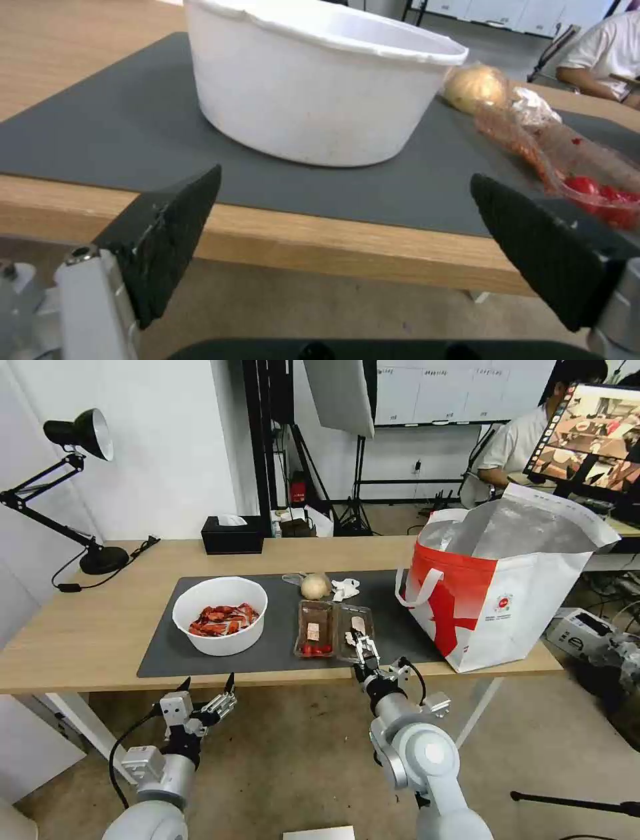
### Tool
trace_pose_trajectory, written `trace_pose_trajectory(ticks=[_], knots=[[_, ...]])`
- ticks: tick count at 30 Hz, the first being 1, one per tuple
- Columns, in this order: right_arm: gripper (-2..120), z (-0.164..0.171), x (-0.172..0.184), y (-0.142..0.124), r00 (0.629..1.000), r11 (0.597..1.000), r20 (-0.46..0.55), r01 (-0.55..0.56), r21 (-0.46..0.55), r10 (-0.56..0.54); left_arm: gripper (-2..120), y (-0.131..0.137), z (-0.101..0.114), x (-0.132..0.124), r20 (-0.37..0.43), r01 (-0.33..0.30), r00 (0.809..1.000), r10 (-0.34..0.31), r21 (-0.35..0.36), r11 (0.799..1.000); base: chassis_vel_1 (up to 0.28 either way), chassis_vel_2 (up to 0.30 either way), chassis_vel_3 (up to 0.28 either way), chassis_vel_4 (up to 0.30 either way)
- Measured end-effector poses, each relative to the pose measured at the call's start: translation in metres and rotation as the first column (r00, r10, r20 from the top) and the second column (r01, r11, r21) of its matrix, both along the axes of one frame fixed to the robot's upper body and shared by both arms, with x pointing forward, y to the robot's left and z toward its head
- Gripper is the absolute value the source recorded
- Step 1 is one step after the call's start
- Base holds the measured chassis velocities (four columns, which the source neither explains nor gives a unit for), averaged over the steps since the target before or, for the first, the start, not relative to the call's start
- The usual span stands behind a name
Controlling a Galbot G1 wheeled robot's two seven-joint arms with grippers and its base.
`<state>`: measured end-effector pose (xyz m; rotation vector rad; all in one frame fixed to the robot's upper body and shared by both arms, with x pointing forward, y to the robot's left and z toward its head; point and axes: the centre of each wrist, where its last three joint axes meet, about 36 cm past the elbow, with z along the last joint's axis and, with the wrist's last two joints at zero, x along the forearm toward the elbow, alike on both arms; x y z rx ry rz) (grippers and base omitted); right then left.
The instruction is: Pick up the trash from the table and place it into the takeout bag.
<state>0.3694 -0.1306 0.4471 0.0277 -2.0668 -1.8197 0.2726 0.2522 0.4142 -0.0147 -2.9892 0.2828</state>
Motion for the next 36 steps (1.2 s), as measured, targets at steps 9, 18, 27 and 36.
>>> trace_pose_trajectory(ticks=[9, 18, 27, 36], knots=[[100, -0.001, 0.006, 0.000, 1.000, 1.000, -0.002, 0.004, -0.005, -0.004, 100, 0.000, 0.000, 0.000, 0.000, -0.001, 1.000, 0.001, -0.001, 1.000, 0.000, 0.000, 0.000, 0.000], [100, 0.004, 0.011, -0.001, 1.000, 1.000, 0.019, 0.014, -0.017, -0.014, 100, 0.000, -0.001, -0.001, -0.002, -0.003, 1.000, 0.003, -0.001, 1.000, 0.000, 0.000, 0.000, 0.000], [100, 0.015, 0.016, -0.001, 0.997, 0.999, 0.078, 0.018, -0.050, -0.014, 100, 0.000, -0.001, -0.002, -0.002, -0.004, 1.000, 0.004, 0.000, 1.000, 0.000, 0.000, 0.000, 0.000], [100, 0.026, 0.026, 0.001, 0.981, 0.994, 0.178, -0.064, -0.083, 0.078, 100, 0.001, -0.003, -0.003, 0.013, -0.011, 1.000, 0.011, -0.004, 1.000, 0.000, 0.000, 0.000, 0.000]])
